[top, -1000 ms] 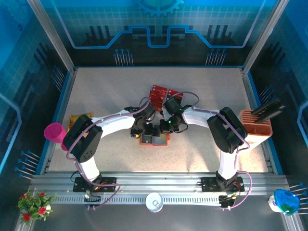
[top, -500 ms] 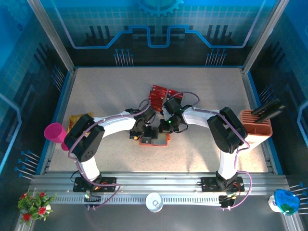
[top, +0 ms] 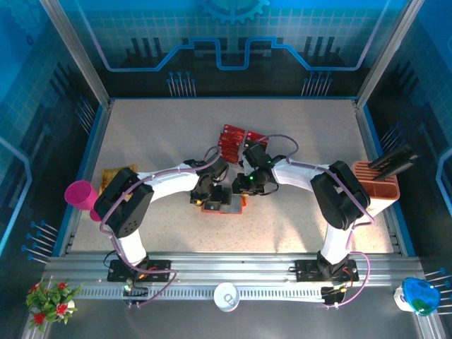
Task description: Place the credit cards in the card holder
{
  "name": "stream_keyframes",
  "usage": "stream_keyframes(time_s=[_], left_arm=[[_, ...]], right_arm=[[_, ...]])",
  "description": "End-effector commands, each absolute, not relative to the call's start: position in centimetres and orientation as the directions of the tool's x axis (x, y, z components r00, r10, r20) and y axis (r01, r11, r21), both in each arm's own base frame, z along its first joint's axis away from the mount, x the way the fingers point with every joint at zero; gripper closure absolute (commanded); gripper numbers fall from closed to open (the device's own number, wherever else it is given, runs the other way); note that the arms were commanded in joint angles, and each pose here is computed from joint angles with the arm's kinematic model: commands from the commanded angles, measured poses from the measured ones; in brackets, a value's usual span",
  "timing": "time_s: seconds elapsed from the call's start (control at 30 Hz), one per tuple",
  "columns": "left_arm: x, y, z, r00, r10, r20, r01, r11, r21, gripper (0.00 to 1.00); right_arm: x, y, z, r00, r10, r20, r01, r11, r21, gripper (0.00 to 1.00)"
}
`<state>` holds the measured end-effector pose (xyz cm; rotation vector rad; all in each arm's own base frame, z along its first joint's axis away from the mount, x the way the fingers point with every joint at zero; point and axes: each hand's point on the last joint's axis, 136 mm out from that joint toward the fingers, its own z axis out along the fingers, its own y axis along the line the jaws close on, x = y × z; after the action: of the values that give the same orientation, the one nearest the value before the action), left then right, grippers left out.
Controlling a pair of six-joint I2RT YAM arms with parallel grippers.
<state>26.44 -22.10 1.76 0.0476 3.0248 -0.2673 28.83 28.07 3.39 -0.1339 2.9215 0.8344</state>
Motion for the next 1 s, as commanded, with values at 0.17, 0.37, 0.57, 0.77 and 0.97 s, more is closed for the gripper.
stream_keyframes(time_s=[0.17, 0.37, 0.57, 0.77, 0.97], left_arm=[[25.9, -21.8, 2.2, -0.993, 0.053, -0.102, 0.07, 0.984, -0.164, 0.05], [27.0, -22.2, 4.9, -0.983, 0.075, -0.165, 0.103, 0.98, -0.172, 0.02], [27.6, -21.5, 5.8, -0.973, 0.113, -0.199, 0.14, 0.982, -0.125, 0.01], [27.5, -21.1, 5.3, -0.971, 0.137, -0.196, 0.159, 0.982, -0.102, 0.01], [27.6, -21.0, 5.2, -0.966, 0.157, -0.204, 0.178, 0.98, -0.091, 0.01]], right_arm=[[28.5, 28.7, 3.4, -0.992, -0.058, -0.108, -0.107, 0.838, 0.535, 0.73], [28.9, 28.7, 4.7, -0.989, -0.056, -0.137, -0.122, 0.835, 0.537, 0.73], [29.0, 28.8, 5.2, -0.988, -0.053, -0.147, -0.125, 0.835, 0.536, 0.8], [28.7, 28.8, 4.5, -0.989, -0.067, -0.131, -0.126, 0.841, 0.525, 0.95], [28.2, 29.0, 3.2, -0.99, -0.095, -0.105, -0.136, 0.851, 0.508, 0.99]])
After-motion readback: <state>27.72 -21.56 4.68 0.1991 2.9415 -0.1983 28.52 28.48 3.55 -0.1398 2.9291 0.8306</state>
